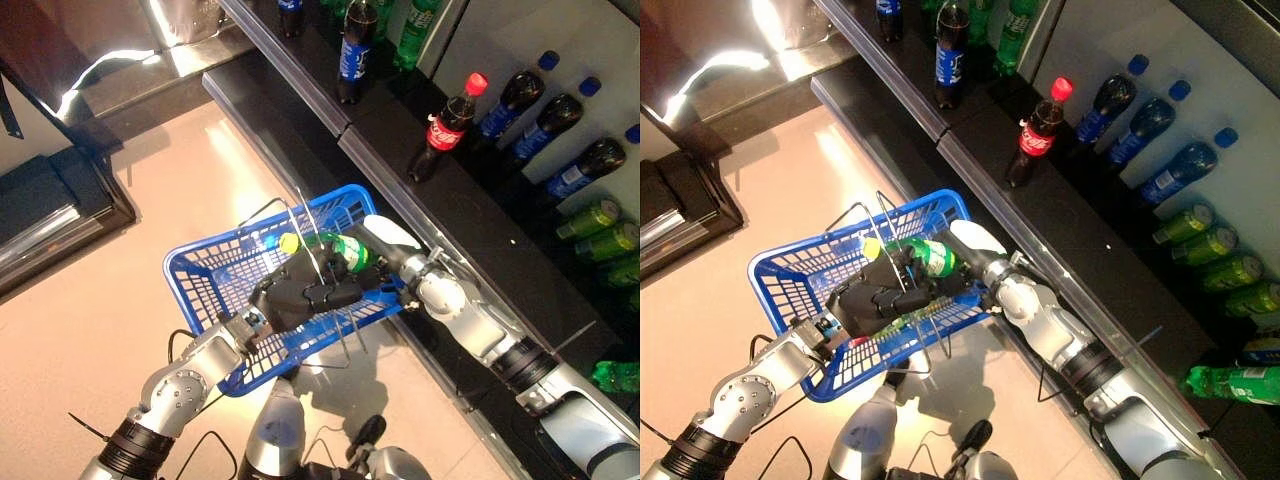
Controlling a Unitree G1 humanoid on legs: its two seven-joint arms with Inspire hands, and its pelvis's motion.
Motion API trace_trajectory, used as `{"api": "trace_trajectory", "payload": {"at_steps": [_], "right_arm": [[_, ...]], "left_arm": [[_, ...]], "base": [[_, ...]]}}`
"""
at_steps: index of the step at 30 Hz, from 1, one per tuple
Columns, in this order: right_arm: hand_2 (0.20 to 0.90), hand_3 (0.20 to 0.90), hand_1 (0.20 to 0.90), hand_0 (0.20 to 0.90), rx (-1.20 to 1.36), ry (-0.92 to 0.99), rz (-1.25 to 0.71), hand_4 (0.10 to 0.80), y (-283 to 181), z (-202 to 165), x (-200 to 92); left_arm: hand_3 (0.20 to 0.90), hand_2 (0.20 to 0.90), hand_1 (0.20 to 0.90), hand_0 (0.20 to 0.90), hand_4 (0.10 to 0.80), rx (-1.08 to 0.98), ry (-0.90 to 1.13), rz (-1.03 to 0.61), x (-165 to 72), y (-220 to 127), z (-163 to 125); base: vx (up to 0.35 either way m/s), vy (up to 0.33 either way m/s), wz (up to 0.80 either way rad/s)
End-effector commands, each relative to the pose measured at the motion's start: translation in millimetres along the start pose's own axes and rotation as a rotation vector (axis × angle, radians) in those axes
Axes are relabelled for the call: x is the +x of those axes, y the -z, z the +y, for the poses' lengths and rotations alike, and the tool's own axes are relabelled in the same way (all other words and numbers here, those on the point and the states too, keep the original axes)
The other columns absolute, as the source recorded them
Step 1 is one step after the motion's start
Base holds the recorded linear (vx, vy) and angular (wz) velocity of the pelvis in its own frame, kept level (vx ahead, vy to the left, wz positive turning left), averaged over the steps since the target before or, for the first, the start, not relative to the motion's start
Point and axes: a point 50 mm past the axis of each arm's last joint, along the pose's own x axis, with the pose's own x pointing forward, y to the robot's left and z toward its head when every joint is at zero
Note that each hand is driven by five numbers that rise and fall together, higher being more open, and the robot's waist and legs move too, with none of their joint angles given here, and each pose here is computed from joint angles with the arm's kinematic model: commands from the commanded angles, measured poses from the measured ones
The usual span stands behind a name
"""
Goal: Pick up the drink and place into the basket.
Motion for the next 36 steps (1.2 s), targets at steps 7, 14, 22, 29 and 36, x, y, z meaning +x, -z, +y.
{"api": "trace_trajectory", "payload": {"at_steps": [7,14,22,29,36], "right_arm": [[0.300,0.200,0.300,0.300,-0.126,-0.147,-0.156,0.100,-38.2,33.9,22.8],[0.300,0.200,0.300,0.300,-0.138,-0.189,-0.173,0.100,-45.5,42.9,28.2],[0.300,0.200,0.300,0.300,-0.135,-0.231,-0.181,0.100,-49.2,52.3,30.1],[0.300,0.200,0.300,0.300,-0.130,-0.288,-0.181,0.100,-52.5,64.5,33.2],[0.300,0.200,0.300,0.300,-0.150,-0.338,-0.158,0.100,-55.7,75.2,40.0]], "left_arm": [[0.200,0.300,0.300,0.300,0.100,-0.031,0.987,-0.362,34.2,-48.9,-138.3],[0.200,0.300,0.300,0.300,0.100,-0.040,1.021,-0.370,37.5,-49.8,-144.6],[0.200,0.300,0.300,0.300,0.100,-0.034,1.054,-0.377,38.2,-50.8,-149.8],[0.200,0.300,0.300,0.300,0.100,-0.036,1.076,-0.370,40.2,-49.7,-154.1],[0.200,0.300,0.300,0.300,0.100,-0.052,1.106,-0.350,41.8,-45.7,-158.6]], "base": [[0.001,0.001,0.03],[0.000,0.000,0.00],[0.000,0.000,0.00],[0.000,0.000,0.00],[0.000,0.000,0.00]]}}
